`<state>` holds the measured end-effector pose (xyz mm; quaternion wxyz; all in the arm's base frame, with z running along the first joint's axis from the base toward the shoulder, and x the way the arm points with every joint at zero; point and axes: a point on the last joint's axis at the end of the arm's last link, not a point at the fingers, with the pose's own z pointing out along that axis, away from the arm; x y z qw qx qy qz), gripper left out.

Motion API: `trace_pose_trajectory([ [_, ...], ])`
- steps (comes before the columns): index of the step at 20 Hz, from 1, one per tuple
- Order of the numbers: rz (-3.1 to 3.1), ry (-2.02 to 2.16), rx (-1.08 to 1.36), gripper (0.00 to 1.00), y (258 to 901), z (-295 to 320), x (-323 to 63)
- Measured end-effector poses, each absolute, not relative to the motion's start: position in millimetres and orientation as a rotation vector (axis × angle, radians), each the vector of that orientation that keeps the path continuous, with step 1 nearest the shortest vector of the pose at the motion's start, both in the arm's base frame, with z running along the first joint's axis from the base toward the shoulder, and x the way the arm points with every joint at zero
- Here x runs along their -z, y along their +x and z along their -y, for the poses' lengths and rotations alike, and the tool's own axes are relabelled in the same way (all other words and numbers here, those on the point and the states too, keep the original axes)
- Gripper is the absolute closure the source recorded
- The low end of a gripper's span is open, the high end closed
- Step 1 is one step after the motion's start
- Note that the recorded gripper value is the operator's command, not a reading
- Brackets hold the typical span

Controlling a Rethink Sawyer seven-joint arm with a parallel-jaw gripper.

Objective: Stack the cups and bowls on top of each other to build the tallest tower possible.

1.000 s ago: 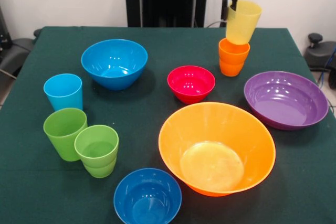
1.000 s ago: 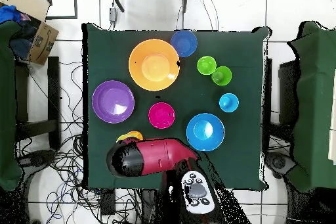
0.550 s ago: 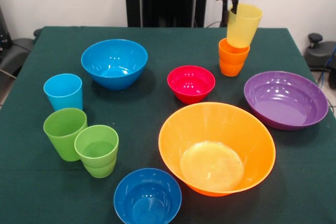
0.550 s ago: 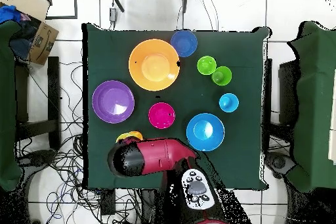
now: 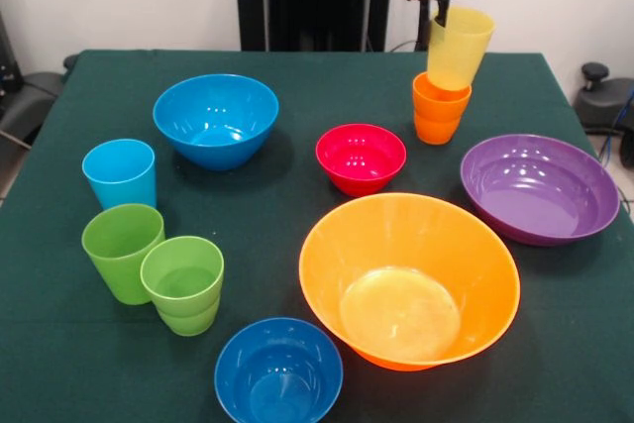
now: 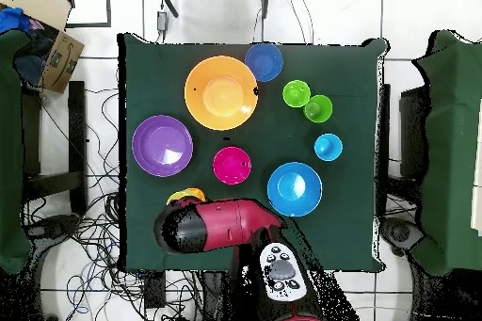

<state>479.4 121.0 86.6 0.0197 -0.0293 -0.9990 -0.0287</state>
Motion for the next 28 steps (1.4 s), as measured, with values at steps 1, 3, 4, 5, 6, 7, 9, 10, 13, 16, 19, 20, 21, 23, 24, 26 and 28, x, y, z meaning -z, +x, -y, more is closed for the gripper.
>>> trace_pose_trajectory([
  [1,3.100,-0.093,0.087,1.00,479,-120,-87],
  [3,3.100,-0.095,0.085,1.00,479,-119,-86],
  [4,3.099,-0.096,0.083,1.00,479,-119,-86],
  [5,3.099,-0.096,0.081,1.00,479,-118,-86],
  [6,3.099,-0.095,0.080,1.00,478,-118,-86],
  [7,3.099,-0.095,0.078,1.00,478,-117,-86],
  [9,3.098,-0.085,0.071,1.00,476,-117,-85],
  [10,3.095,-0.081,0.069,1.00,475,-116,-84],
  [13,3.085,-0.071,0.066,1.00,471,-117,-80],
  [16,3.071,-0.058,0.063,1.00,466,-117,-74],
  [19,3.058,-0.039,0.055,1.00,460,-121,-70],
  [20,3.054,-0.034,0.053,1.00,458,-122,-69],
  [21,3.051,-0.028,0.052,1.00,456,-123,-68],
  [23,3.044,-0.018,0.049,1.00,452,-126,-68],
  [24,3.042,-0.015,0.047,1.00,450,-127,-68],
  [26,3.036,-0.008,0.044,1.00,446,-128,-67],
  [28,3.031,-0.003,0.043,1.00,442,-130,-67],
])
